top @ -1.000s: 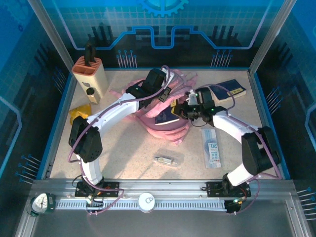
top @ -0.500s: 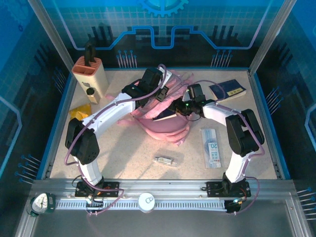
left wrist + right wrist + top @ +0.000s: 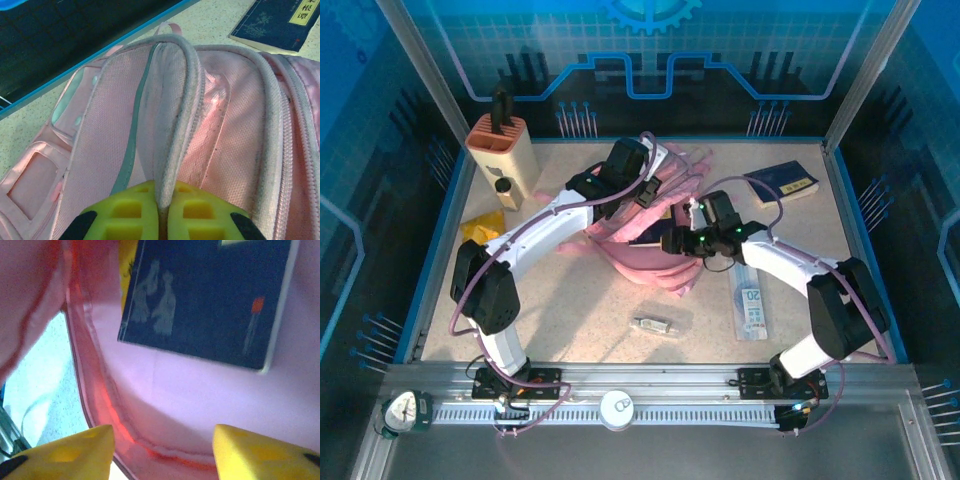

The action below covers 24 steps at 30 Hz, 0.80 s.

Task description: Pack the student bag

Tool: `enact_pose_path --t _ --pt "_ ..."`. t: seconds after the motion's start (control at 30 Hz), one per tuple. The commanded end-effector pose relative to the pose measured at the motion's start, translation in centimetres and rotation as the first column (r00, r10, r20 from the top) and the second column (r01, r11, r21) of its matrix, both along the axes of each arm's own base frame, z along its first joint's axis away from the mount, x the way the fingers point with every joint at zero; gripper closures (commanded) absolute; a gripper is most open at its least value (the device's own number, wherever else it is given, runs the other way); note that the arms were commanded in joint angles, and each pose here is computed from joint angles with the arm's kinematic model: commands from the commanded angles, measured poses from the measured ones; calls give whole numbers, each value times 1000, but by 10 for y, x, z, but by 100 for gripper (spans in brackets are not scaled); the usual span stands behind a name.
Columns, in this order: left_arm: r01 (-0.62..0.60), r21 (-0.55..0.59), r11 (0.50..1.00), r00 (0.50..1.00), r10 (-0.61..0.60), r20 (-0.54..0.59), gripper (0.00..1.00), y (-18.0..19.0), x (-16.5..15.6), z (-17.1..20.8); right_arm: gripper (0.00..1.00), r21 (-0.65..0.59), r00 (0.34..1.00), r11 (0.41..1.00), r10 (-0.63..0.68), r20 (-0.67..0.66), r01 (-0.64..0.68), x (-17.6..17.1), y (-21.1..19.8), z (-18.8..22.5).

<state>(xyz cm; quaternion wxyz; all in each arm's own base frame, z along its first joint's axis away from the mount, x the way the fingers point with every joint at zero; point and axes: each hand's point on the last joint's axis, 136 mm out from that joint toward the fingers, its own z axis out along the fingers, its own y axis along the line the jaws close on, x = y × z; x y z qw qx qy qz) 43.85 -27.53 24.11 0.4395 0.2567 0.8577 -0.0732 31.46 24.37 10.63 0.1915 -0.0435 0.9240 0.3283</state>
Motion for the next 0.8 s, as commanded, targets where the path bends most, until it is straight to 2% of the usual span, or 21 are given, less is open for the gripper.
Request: enact_pose_path --t 0.0,0.13,0.33,0.57,0.77 --pt "16 -118 993 992 -1 124 100 -6 2 55 57 -12 1000 1000 -11 -6 11 -2 6 -15" --pt "18 -119 993 994 -5 113 100 -8 4 55 77 1 1000 1000 -12 17 12 13 20 -23" --pt "37 -122 992 994 -24 111 100 -11 2 58 88 -7 991 997 -81 107 83 52 19 -27" --pt "33 -102 994 994 -22 107 100 -7 1 55 88 -54 972 992 -104 211 118 95 11 -23" --pt "26 -96 995 994 -15 111 100 -4 2 54 82 -58 965 996 -55 258 72 96 13 -15"
